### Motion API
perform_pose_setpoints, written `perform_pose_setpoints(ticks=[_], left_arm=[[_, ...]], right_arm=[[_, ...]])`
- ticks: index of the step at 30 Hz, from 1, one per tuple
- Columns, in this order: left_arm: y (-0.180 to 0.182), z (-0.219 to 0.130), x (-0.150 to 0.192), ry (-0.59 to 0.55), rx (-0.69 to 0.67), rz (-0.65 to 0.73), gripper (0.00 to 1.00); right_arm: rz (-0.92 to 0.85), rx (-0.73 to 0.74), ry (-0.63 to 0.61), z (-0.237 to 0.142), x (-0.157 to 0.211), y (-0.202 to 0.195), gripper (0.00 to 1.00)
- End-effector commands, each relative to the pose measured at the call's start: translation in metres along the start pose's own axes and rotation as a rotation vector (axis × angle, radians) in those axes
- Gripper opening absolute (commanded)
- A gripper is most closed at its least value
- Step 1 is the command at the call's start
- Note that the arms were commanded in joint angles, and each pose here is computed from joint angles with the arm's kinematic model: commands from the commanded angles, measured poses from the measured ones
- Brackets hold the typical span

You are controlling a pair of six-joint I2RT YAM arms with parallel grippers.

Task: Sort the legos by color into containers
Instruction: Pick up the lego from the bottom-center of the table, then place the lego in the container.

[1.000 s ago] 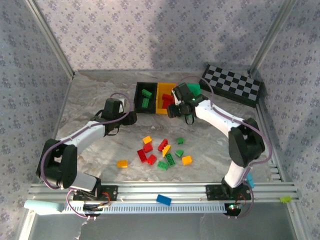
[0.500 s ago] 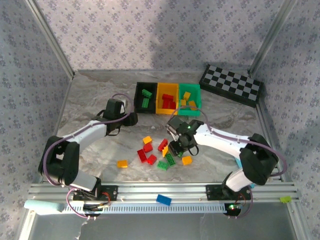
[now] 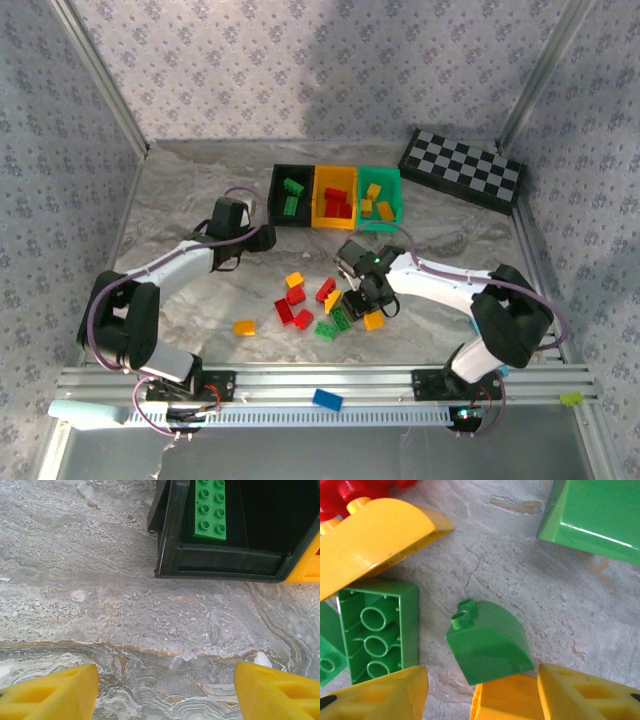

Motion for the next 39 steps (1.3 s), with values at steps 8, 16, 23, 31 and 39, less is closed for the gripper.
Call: perform_pose_setpoints(ticks=[8, 16, 23, 31, 39], left_arm=[[-0.009, -0.002, -0.007, -0.017, 0.022, 0.012, 0.72], [-0.007, -0.004, -0.008, -0.024, 0.011, 0.015, 0.72], [0.001, -0.003, -0.009, -0.031, -0.033, 0.011, 0.72], [0.009, -0.006, -0.011, -0.05, -0.068, 0.002, 0.72], [0.015, -0.008, -0.013, -0.065, -0.091, -0.004, 0.72]], right_arm=[[-0.013, -0.014, 0.02, 0.015, -0.011, 0.003, 0.45], [-0.026, -0.012, -0.026, -0.004, -0.024, 0.003, 0.36], [-0.003, -0.024, -0.203, -0.038, -0.084, 0.0, 0.36], [0.078, 0.02, -0.424, -0.055, -0.196, -0.029, 0.37], [0.082, -0.019, -0.449, -0.042, -0.289, -0.044, 0.37]])
Point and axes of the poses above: each hand's point on the last joint's axis, 136 mm out from that joint toward the fingers, its own z axis out along the fingers, its own y axis along the line the jaws close on, x = y × z, the point moved 1 cm from there along -z, back along the fingers, and after that the axes turned 8 degrees about -z, right-handed, at the moved point
